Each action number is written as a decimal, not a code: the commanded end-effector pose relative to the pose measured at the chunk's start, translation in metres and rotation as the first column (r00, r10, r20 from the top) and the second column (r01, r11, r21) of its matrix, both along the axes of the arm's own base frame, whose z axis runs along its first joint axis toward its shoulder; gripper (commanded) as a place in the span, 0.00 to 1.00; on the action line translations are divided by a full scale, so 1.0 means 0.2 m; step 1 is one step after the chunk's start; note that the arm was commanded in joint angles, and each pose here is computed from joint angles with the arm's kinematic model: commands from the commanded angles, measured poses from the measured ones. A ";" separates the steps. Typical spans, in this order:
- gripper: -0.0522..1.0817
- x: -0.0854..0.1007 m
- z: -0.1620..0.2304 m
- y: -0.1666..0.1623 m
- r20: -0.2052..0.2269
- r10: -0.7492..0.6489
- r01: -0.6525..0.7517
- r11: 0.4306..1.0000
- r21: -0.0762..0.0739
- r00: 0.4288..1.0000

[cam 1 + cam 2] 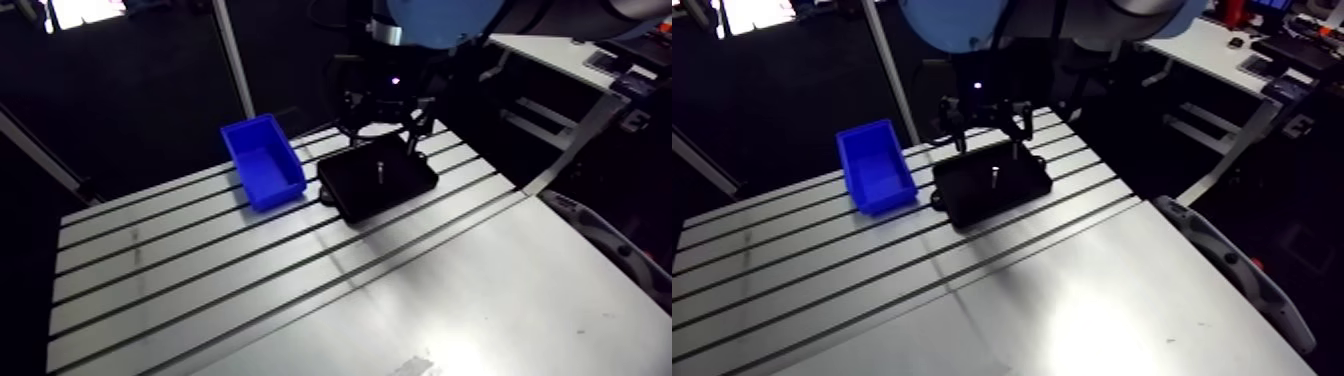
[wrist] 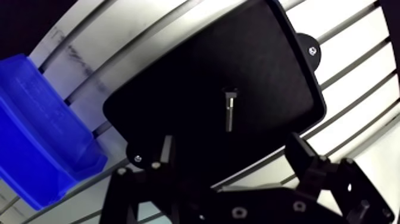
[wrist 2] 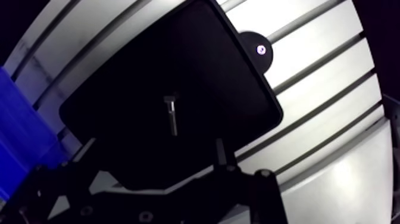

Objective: Pick up the M10 bolt from the tray and put it into the blue bin.

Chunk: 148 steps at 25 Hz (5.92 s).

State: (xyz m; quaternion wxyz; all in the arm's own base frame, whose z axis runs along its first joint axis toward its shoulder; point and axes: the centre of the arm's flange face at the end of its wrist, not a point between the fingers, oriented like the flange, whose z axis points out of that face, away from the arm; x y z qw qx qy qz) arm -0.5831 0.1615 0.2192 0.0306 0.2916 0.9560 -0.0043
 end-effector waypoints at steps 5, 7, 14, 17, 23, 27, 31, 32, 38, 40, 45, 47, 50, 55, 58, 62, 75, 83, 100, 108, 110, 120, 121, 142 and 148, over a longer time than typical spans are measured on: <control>0.05 -0.01 -0.09 0.01 0.002 0.001 -0.001 1.000 -0.003 1.000; 0.05 -0.01 -0.12 0.01 0.011 0.008 -0.008 1.000 -0.006 1.000; 0.12 -0.02 -0.18 0.03 0.012 0.019 -0.019 1.000 -0.010 1.000; 0.19 -0.02 -0.18 0.03 0.000 0.019 -0.019 1.000 -0.003 1.000; 0.27 -0.02 -0.23 0.03 0.014 0.036 -0.036 0.999 -0.013 0.999; 0.30 -0.02 -0.25 0.03 0.019 0.036 -0.036 0.999 -0.014 0.999; 0.33 -0.02 -0.25 0.03 0.021 0.037 -0.037 0.999 -0.015 0.999; 0.33 -0.02 -0.25 0.03 0.021 0.037 -0.037 0.999 -0.015 0.999; 0.39 -0.02 -0.26 0.03 0.024 0.038 -0.037 0.999 -0.017 0.999; 0.41 -0.02 -0.26 0.03 0.023 0.038 -0.037 0.999 -0.016 0.999; 0.44 -0.02 -0.28 0.03 0.030 0.038 -0.037 0.999 -0.020 0.999; 0.46 -0.02 -0.28 0.03 0.031 0.038 -0.037 0.999 -0.021 0.999; 0.48 -0.01 -0.29 0.03 0.032 0.036 -0.035 0.999 -0.022 0.999; 0.52 -0.01 -0.29 0.02 0.032 0.036 -0.035 0.999 -0.022 0.999; 0.53 -0.01 -0.28 0.03 0.028 0.036 -0.036 0.999 -0.019 0.999; 0.57 -0.01 -0.28 0.03 0.025 0.036 -0.035 0.999 -0.019 0.999; 0.64 -0.02 -0.28 0.03 0.018 0.036 -0.036 0.999 -0.013 0.999; 0.70 -0.01 -0.28 0.06 0.016 0.028 -0.028 0.999 -0.016 0.999; 0.88 -0.01 -0.21 0.06 -0.004 0.047 -0.047 0.999 -0.014 0.999; 0.95 0.04 0.04 0.01 -0.036 0.073 -0.073 0.997 -0.003 0.997; 0.96 0.06 0.12 0.00 -0.038 0.084 -0.084 0.996 -0.001 0.996; 0.96 0.19 0.64 -0.13 -0.090 0.286 -0.287 0.958 -0.002 0.954; 0.96 0.19 0.70 -0.15 -0.115 0.322 -0.324 0.946 0.003 0.940; 0.96 0.13 1.04 -0.67 -0.159 0.971 -0.984 0.179 -0.004 0.177; 0.95 0.11 1.02 -0.71 -0.158 0.986 -0.999 -0.050 0.011 -0.051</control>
